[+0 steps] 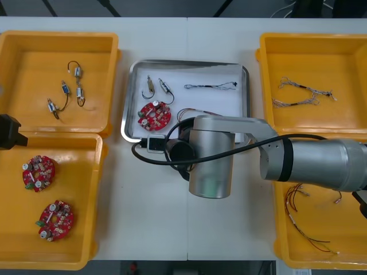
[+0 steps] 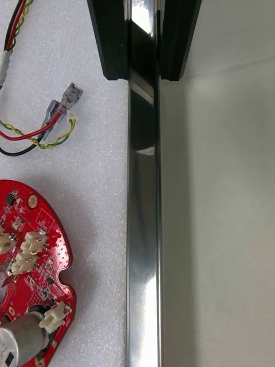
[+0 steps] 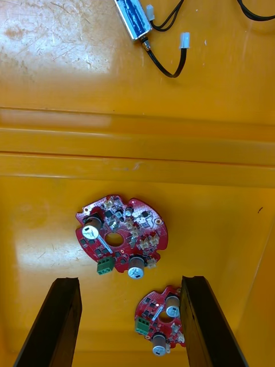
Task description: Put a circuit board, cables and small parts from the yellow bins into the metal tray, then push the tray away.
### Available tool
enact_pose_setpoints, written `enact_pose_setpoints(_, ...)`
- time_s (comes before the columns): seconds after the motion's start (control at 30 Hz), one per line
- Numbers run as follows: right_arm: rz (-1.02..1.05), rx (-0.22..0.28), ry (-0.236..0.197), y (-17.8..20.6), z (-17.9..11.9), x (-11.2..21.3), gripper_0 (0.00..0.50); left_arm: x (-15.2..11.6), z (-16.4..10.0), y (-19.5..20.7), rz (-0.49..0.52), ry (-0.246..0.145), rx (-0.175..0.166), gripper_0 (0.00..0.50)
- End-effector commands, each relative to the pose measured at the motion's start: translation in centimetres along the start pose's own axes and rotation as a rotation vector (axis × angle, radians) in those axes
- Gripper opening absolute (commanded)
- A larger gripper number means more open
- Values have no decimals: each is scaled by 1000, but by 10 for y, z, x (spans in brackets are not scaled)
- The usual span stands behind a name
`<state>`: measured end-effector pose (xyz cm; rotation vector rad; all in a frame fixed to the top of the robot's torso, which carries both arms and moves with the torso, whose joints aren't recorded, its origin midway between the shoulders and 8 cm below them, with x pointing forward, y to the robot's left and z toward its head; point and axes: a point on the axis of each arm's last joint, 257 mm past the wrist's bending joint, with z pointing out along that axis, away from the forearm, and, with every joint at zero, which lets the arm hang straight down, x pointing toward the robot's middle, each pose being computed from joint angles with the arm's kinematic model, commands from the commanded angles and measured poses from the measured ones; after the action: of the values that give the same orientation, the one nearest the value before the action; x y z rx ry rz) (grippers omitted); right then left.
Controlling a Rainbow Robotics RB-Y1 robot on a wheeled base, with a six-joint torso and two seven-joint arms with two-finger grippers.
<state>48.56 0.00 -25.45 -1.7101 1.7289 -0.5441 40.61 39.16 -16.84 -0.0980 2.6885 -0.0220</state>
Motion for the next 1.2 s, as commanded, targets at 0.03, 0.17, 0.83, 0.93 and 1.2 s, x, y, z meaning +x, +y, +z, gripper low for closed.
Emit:
enact_pose_setpoints(0.03, -64, 40, -14, -32, 2, -9, 0, 0, -8, 14, 65, -6, -52, 500)
enact_pose_setpoints(0.17, -74, 68, -22, -50, 5, -12, 0, 0, -8, 14, 65, -6, -52, 500)
enact_pose_setpoints(0.83, -107, 197, -91, -134, 27, -23, 0, 0, -8, 14, 65, -6, -52, 500)
enact_pose_setpoints(0.93, -111, 213, -107, -145, 30, -25, 0, 0, -8, 14, 65, -6, -52, 500)
enact_pose_setpoints(1.2, -121, 250, -128, -168, 35, -30, 0, 0, -8, 14, 65, -6, -52, 500)
